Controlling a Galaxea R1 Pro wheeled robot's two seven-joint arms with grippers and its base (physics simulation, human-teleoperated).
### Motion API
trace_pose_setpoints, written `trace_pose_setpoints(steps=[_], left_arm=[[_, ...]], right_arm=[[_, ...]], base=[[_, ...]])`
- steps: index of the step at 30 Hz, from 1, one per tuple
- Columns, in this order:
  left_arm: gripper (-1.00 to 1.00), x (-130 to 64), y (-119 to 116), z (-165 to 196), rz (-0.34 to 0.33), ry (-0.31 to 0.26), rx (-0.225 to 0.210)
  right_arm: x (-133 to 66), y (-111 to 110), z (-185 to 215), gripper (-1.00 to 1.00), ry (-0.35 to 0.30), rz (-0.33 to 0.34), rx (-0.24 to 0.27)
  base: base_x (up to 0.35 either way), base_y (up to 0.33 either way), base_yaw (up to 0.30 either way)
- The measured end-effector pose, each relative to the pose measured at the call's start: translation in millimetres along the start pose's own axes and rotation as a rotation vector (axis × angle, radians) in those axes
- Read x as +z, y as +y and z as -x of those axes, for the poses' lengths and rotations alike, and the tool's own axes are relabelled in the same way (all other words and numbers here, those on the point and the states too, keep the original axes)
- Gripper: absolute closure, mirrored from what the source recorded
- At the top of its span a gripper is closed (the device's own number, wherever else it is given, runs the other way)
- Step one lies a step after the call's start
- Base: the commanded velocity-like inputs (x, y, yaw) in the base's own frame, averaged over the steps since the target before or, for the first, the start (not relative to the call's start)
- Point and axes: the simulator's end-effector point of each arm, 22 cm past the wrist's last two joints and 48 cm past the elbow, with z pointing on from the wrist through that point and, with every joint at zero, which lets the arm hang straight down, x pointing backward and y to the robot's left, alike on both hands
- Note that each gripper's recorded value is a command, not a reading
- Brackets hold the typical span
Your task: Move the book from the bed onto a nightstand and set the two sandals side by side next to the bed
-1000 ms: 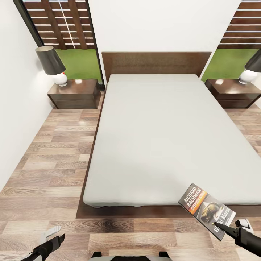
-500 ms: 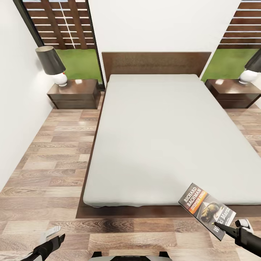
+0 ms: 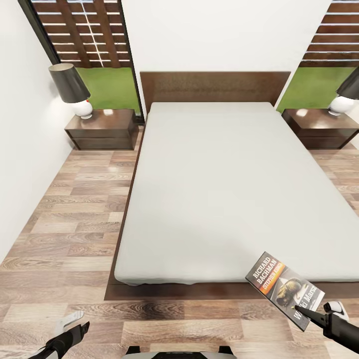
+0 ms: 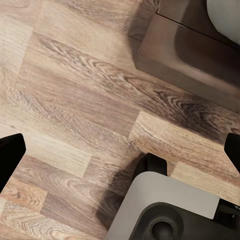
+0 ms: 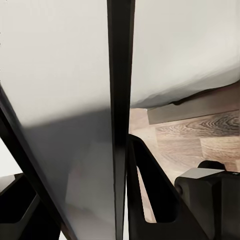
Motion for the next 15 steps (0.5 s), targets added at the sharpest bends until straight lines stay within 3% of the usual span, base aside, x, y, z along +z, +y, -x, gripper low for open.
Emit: trace_pose_setpoints(steps=[15], left_arm=[[-1.00,-2.5,-1.6,7.6,-0.004,-0.016,-0.003]], right_arm=[[-0.6,5.3,3.1,1.00,-0.006,0.007,-0.013]], base=[[0.000,0.000,0.000]])
